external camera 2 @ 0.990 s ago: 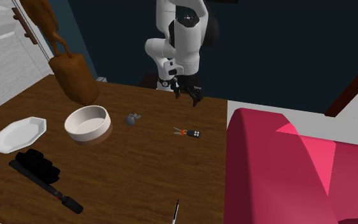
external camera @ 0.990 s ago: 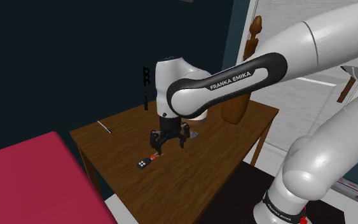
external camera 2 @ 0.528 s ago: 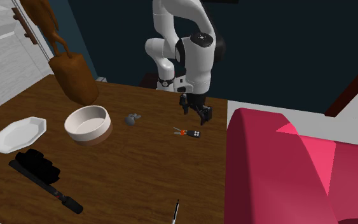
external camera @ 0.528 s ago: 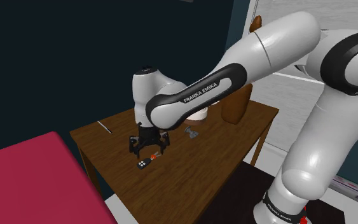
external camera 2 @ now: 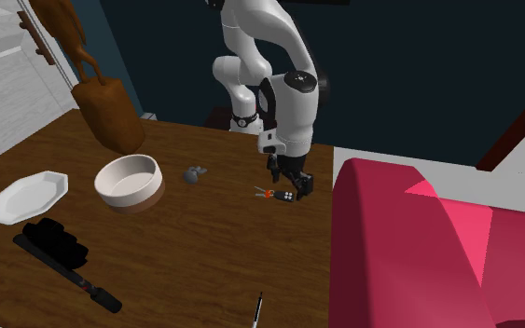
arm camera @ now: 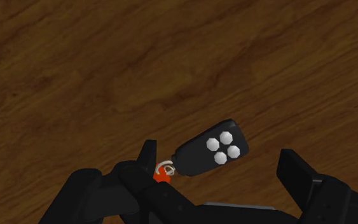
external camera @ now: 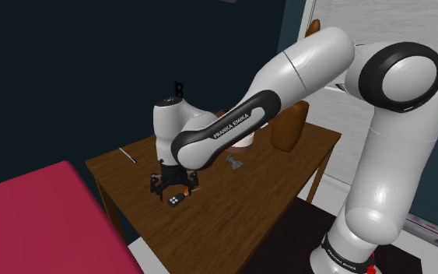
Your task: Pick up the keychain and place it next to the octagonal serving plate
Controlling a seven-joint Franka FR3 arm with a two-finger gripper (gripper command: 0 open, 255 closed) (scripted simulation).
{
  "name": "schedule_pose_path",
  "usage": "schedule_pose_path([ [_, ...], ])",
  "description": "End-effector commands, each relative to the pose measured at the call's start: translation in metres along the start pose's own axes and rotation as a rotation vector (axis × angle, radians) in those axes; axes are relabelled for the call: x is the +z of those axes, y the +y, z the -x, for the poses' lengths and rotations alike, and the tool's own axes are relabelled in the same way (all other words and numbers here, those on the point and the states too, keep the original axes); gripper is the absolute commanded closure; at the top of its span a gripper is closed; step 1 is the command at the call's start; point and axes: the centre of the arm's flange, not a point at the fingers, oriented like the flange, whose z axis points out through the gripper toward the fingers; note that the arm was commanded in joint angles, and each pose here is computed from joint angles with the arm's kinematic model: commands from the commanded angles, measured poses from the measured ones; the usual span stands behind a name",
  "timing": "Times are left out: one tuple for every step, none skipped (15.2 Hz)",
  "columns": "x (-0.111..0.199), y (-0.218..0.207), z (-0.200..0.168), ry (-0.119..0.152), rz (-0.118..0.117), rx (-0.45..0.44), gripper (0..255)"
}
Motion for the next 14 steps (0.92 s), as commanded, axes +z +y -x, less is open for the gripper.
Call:
schedule_pose_path([
  [0.0138, 0.0004, -0.0001, 0.000, 0.000, 0.000, 0],
  [0.0138, 0.0004, -0.0001, 0.000, 0.000, 0.000, 0],
  [0.0138, 0.0004, -0.0001, 0.000, 0.000, 0.000, 0],
  [0.0138, 0.0004, -0.0001, 0.000, 0.000, 0.000, 0],
  [0.0138, 0.0004, -0.0001, 0.000, 0.000, 0.000, 0],
  [0.0138, 0.0004, -0.0001, 0.000, 0.000, 0.000, 0],
  [0.0138, 0.0004, -0.0001, 0.000, 0.000, 0.000, 0],
  [0.0138, 0.0004, -0.0001, 0.000, 0.000, 0.000, 0],
  [0.0138, 0.0004, -0.0001, 0.000, 0.000, 0.000, 0],
  [0.0138, 0.0004, -0.0001, 0.000, 0.000, 0.000, 255],
  [0.0138, 0.0004, -0.0001, 0.000, 0.000, 0.000, 255],
  [0.0138, 0.0004, -0.0001, 0.000, 0.000, 0.000, 255],
  [0.0138, 0.0004, -0.0001, 0.000, 0.000, 0.000, 255],
  [0.0138, 0.0004, -0.0001, 0.000, 0.000, 0.000, 255],
])
